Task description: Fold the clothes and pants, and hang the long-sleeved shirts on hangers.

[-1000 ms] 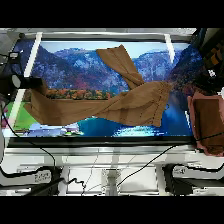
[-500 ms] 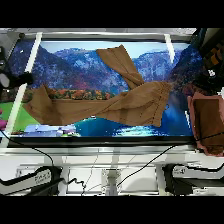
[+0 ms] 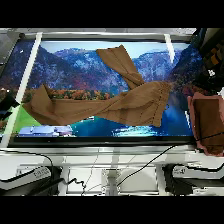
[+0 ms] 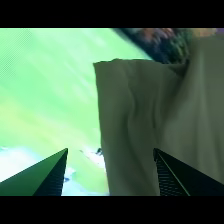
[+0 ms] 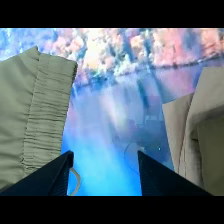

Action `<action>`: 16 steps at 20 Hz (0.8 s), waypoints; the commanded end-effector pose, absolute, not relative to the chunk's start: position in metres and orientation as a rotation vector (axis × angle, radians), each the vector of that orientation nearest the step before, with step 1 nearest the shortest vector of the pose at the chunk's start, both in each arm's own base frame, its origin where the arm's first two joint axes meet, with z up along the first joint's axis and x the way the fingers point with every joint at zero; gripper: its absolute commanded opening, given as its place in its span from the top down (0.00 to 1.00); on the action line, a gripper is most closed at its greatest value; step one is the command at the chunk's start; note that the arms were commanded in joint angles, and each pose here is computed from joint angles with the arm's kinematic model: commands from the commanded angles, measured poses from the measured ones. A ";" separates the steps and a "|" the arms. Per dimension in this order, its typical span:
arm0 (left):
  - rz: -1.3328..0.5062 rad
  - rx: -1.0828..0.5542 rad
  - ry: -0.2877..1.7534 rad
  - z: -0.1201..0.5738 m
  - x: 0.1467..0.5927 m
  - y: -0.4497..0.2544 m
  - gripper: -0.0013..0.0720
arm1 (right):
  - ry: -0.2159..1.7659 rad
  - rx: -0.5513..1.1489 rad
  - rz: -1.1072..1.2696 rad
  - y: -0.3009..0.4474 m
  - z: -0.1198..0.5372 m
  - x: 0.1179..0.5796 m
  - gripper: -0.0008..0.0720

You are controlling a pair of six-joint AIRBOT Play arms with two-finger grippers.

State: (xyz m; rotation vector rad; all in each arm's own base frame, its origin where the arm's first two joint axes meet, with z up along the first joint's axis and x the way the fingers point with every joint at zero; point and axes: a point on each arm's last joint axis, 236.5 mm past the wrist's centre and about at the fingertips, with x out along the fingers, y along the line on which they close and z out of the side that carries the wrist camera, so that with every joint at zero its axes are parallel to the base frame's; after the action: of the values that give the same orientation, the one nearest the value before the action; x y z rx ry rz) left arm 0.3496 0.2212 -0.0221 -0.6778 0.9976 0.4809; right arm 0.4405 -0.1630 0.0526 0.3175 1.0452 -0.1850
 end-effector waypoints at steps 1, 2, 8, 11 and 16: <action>0.506 -0.778 0.960 -0.058 0.349 0.234 0.21 | 1.047 0.317 -0.183 -0.163 0.053 0.440 0.37; 0.497 -0.805 0.959 -0.069 0.355 0.233 0.21 | 1.047 0.317 -0.182 -0.163 0.053 0.440 0.37; 0.427 -0.910 0.802 -0.085 0.399 0.234 0.33 | 1.042 0.328 -0.176 -0.161 0.054 0.441 0.37; 0.417 -0.911 0.843 -0.101 0.399 0.227 0.34 | 1.040 0.333 -0.174 -0.160 0.054 0.442 0.37; 0.428 -0.915 0.831 -0.107 0.407 0.226 0.94 | 1.041 0.334 -0.173 -0.159 0.054 0.442 0.37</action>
State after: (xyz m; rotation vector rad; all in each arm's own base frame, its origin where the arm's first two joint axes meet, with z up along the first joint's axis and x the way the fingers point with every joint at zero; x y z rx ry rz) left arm 0.4005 0.2250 -0.1059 -0.9060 0.8526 0.4220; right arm 0.4417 -0.1593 0.0533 0.3314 1.0421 -0.1734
